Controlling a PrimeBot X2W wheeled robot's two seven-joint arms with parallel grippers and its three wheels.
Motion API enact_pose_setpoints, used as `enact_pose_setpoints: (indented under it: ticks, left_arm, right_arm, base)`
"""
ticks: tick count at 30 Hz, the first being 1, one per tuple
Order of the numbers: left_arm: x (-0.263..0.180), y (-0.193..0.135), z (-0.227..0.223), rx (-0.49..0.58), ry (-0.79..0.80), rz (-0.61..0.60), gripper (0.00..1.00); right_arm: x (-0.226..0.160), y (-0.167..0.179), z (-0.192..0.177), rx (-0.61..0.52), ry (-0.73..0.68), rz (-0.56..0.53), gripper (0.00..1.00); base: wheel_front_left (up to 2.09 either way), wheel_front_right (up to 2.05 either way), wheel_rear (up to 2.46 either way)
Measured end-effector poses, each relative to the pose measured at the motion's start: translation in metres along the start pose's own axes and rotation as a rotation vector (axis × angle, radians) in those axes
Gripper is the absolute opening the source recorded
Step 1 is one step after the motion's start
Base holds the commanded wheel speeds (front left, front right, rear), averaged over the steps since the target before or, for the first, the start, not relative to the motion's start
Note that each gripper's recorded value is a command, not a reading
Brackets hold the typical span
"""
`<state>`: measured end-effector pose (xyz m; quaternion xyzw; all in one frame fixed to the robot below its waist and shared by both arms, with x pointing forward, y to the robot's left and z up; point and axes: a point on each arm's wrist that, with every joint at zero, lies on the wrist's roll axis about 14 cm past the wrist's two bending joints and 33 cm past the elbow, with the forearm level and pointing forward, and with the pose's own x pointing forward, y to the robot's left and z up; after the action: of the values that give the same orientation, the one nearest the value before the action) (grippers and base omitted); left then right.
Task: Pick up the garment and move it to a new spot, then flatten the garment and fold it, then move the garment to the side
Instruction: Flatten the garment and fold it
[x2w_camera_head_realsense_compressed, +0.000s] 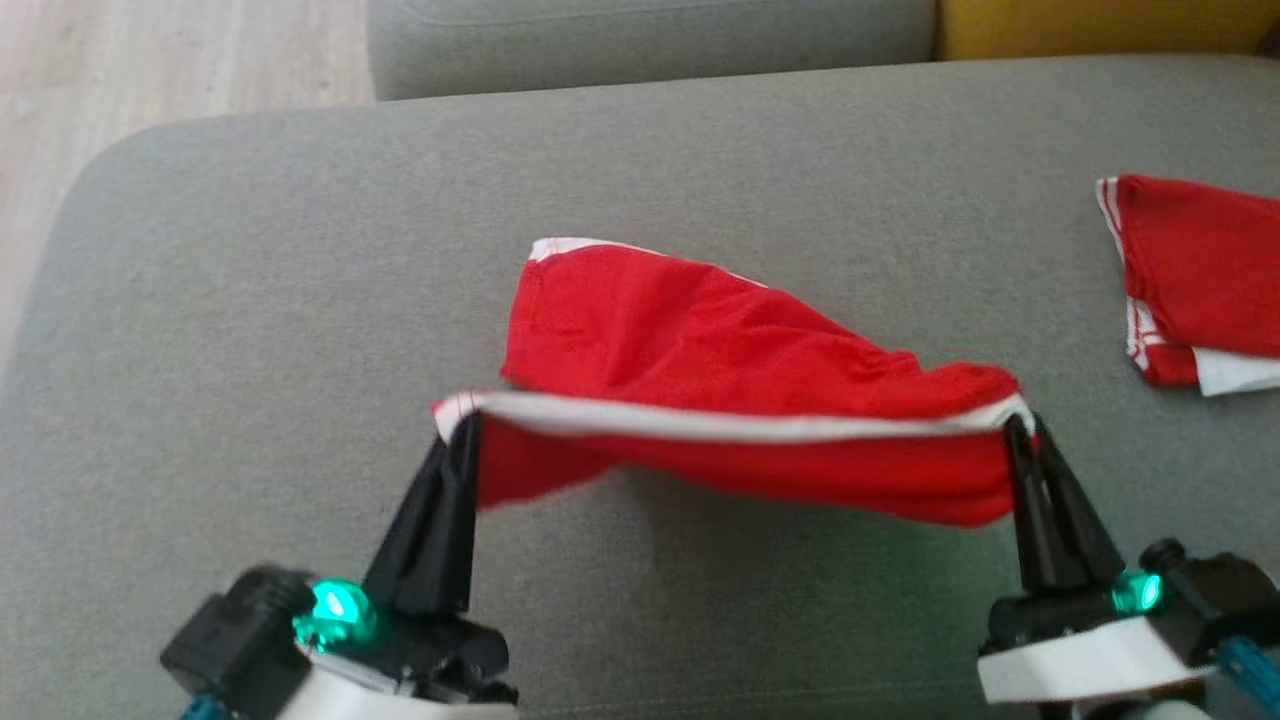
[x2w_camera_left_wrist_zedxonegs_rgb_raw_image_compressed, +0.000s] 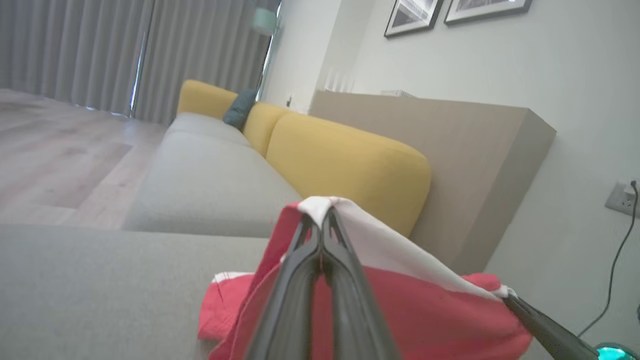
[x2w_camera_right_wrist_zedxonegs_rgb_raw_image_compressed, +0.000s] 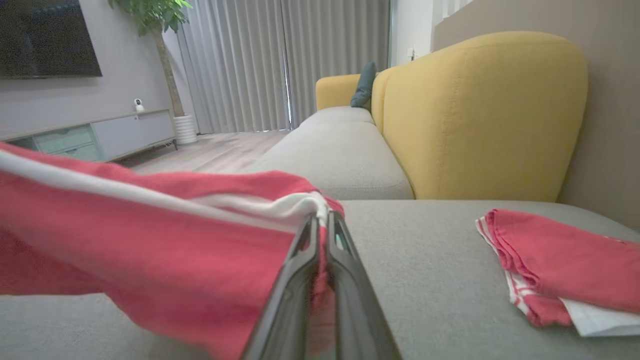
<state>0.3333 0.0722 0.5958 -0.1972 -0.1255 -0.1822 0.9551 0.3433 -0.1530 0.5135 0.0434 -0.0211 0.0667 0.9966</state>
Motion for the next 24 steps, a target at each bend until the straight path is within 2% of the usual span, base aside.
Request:
enact_pose_setpoints:
  ticks: [4, 11, 19, 24]
  left_arm:
    - [-0.005, 0.003, -0.018, -0.011, 0.073, 0.01, 0.0]
    - [0.007, 0.034, -0.058, -0.001, 0.182, 0.038, 0.0]
    - [0.051, 0.061, -0.095, 0.06, 0.259, -0.002, 0.0]
    - [0.089, 0.075, -0.12, 0.095, 0.288, -0.028, 0.0]
  right_arm:
    - [-0.007, 0.003, -0.01, 0.007, 0.062, 0.001, 0.0]
    - [-0.008, 0.008, -0.046, 0.054, 0.187, 0.008, 0.0]
    - [0.025, -0.009, -0.052, 0.101, 0.139, -0.032, 0.0]
    - [0.045, -0.02, -0.07, 0.118, 0.157, -0.056, 0.0]
  base:
    - [0.0, 0.0, 0.0]
    - [0.0, 0.0, 0.0]
    - [0.0, 0.0, 0.0]
    - [0.0, 0.0, 0.0]
